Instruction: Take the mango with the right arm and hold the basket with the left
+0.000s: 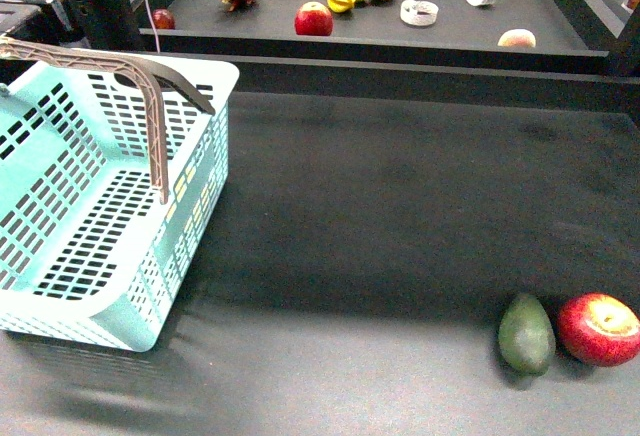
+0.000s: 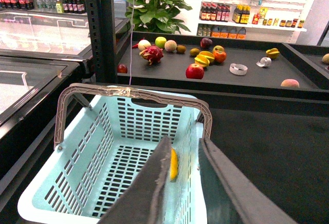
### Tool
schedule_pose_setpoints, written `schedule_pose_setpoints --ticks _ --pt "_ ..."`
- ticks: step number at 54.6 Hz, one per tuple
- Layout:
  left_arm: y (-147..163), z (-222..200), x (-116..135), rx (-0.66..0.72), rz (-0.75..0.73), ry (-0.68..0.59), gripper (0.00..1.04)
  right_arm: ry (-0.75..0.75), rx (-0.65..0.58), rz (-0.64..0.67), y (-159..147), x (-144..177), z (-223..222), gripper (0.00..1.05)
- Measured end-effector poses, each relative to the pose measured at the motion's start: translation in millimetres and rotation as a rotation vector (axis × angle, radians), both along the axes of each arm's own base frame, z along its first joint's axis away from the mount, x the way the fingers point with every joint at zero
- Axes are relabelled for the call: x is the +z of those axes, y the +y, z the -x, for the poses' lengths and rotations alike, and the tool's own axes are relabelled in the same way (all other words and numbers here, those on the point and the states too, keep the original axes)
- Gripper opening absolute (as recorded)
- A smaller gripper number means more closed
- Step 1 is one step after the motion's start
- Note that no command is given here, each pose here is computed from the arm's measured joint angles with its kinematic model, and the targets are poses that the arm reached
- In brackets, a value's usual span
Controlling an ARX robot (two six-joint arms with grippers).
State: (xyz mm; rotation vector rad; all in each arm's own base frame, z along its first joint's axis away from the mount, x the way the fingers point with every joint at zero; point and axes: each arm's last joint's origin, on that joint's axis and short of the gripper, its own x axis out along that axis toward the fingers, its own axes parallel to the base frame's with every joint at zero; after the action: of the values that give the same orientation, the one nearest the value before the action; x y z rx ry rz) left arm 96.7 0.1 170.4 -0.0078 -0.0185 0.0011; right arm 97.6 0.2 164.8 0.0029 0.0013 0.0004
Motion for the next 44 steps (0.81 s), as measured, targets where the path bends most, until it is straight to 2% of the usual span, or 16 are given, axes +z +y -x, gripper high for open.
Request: schedule_pose_setpoints --ticks 22,44 --pt "0.0 0.0 0.0 0.0 0.0 0.0 1.0 0.0 0.0 0.0 0.0 0.0 0.0 0.97" --pt "0.0 0.0 0.0 0.0 -0.001 0.0 0.99 0.0 0.0 0.0 0.0 0.0 0.0 0.97"
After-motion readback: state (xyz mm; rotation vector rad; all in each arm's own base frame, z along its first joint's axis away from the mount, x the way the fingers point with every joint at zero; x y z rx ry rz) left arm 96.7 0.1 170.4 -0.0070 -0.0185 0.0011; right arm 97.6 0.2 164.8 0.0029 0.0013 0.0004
